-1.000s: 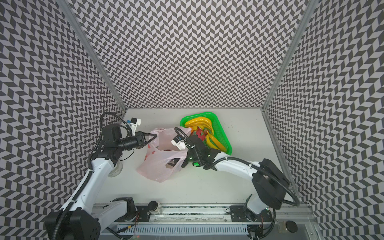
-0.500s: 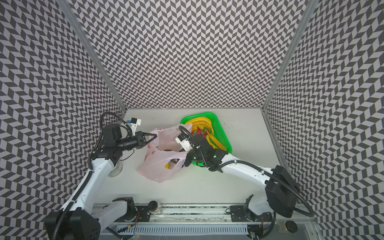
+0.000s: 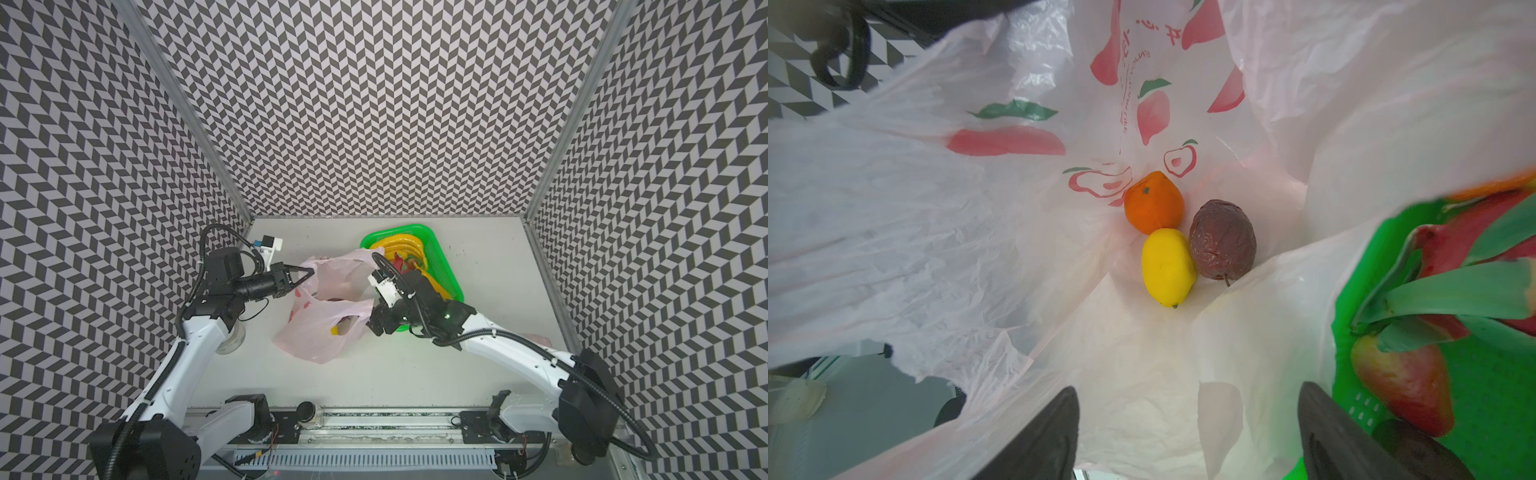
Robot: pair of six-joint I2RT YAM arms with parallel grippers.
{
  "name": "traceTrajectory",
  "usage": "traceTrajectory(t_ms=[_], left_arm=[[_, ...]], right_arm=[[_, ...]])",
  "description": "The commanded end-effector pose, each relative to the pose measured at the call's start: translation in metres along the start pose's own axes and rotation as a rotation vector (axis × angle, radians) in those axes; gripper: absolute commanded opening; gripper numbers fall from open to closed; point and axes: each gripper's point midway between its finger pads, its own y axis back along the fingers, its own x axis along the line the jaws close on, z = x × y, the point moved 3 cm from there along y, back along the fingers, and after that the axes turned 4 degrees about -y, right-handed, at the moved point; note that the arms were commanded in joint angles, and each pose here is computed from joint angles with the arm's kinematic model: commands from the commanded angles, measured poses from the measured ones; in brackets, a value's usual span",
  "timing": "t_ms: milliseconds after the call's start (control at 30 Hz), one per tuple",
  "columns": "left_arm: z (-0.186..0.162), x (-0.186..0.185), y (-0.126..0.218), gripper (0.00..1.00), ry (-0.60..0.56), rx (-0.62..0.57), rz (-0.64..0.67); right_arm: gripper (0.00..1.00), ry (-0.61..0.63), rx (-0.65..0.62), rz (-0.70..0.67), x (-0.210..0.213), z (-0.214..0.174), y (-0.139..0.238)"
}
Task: Place the fake fruits into the plastic bag and tie a complex knot
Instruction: 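Withdraw the right gripper from the bag back over the basket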
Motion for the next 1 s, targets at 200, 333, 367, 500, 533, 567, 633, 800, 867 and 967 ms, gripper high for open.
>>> traceTrajectory(t_ms=[200,333,367,500,533,567,633,800,867,967], left_arm=[[0.02,-0.006,-0.001,0.0,-0.019,-0.051,-0.024],[0.02,-0.005,-0.001,0.0,-0.015,-0.056,-0.028],[0.02,-0.004,-0.001,0.0,-0.014,-0.058,-0.027],[0.02,-0.004,0.001,0.0,-0.018,-0.068,-0.025],[0.021,-0.003,0.002,0.0,-0.019,-0.072,-0.024],[0.021,-0.003,0.003,0.0,-0.017,-0.074,-0.024],[0.022,-0.003,0.005,0.0,-0.019,-0.072,-0.029],[0.02,-0.002,0.009,0.0,-0.029,-0.057,-0.018],[0.018,-0.001,0.009,0.0,-0.028,-0.05,-0.018],[0.017,0.0,0.011,0.0,-0.03,-0.047,-0.014]], right_arm=[[0.84,0.001,-0.108,0.003,0.001,0.023,0.044],[0.91,-0.018,-0.14,-0.037,-0.013,0.028,0.064],[0.92,-0.031,-0.145,-0.048,-0.019,0.029,0.068],[0.94,-0.068,-0.127,-0.11,-0.042,0.025,0.076],[0.94,-0.081,-0.117,-0.124,-0.048,0.023,0.076],[0.94,-0.099,-0.102,-0.138,-0.055,0.021,0.075],[0.94,-0.135,-0.086,-0.15,-0.065,0.018,0.072],[0.97,-0.289,-0.125,-0.175,-0.095,0.023,0.06],[0.98,-0.391,-0.177,-0.207,-0.11,0.029,0.055],[0.99,-0.524,-0.243,-0.213,-0.122,0.039,0.046]])
